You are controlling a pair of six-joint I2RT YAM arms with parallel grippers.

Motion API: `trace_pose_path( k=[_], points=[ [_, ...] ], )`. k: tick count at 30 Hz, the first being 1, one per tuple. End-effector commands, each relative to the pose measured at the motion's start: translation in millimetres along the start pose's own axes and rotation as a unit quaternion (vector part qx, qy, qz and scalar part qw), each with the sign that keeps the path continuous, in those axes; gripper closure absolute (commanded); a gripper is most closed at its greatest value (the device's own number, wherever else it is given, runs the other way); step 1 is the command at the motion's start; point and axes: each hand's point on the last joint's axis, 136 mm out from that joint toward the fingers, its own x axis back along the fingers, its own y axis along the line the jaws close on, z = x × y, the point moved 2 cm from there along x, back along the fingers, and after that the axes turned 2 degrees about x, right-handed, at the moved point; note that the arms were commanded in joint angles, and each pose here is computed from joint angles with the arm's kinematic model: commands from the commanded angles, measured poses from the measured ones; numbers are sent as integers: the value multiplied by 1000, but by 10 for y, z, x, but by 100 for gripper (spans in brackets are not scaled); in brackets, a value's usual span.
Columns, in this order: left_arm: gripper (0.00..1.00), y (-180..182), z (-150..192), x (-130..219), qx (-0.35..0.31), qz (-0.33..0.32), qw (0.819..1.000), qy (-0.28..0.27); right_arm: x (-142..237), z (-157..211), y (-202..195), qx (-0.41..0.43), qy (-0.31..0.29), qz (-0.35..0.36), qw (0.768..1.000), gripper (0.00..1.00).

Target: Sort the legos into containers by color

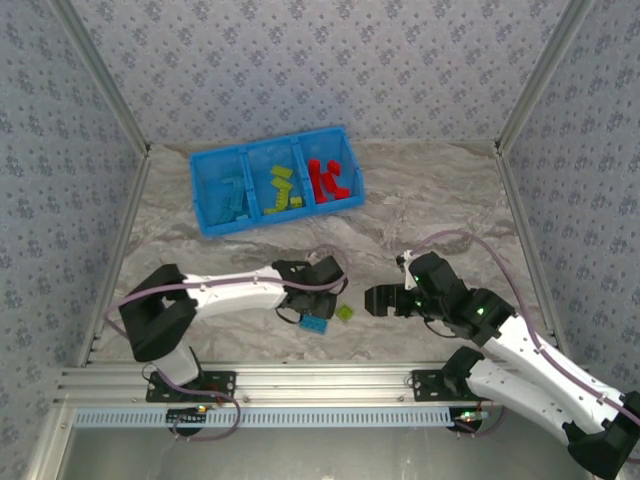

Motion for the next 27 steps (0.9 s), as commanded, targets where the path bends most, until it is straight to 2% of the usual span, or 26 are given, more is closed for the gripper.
trace_pose_path(
  k=[1, 4, 7, 10, 14, 17, 21, 27],
  points=[
    [46, 119, -692, 627, 21, 23, 993, -115, 116, -198, 203, 8, -34, -43, 998, 3],
    [46, 337, -1171, 879, 35, 14, 986, -162, 118, -231, 197, 5, -43, -40, 998, 3],
    [46, 597, -1625, 938, 45, -18, 979, -198, 121, -215, 170, 1, -42, -35, 999, 2],
    [46, 883, -2058, 834, 55, -65, 971, -222, 132, -183, 143, 1, -44, -32, 999, 2],
    [46, 1258, -2540, 504, 72, -130, 964, -220, 184, -170, 119, -17, -54, -33, 998, 2],
    [46, 1406, -2807, 272, 86, -136, 964, -211, 222, -168, 116, -20, -59, -34, 997, 2],
    [43, 1597, -3061, 154, 111, -148, 957, -223, 228, -148, 107, -22, -56, -33, 998, 1],
    [23, 1698, -3199, 213, 126, -149, 952, -237, 204, -157, 137, -29, -60, -42, 997, 0]
  ],
)
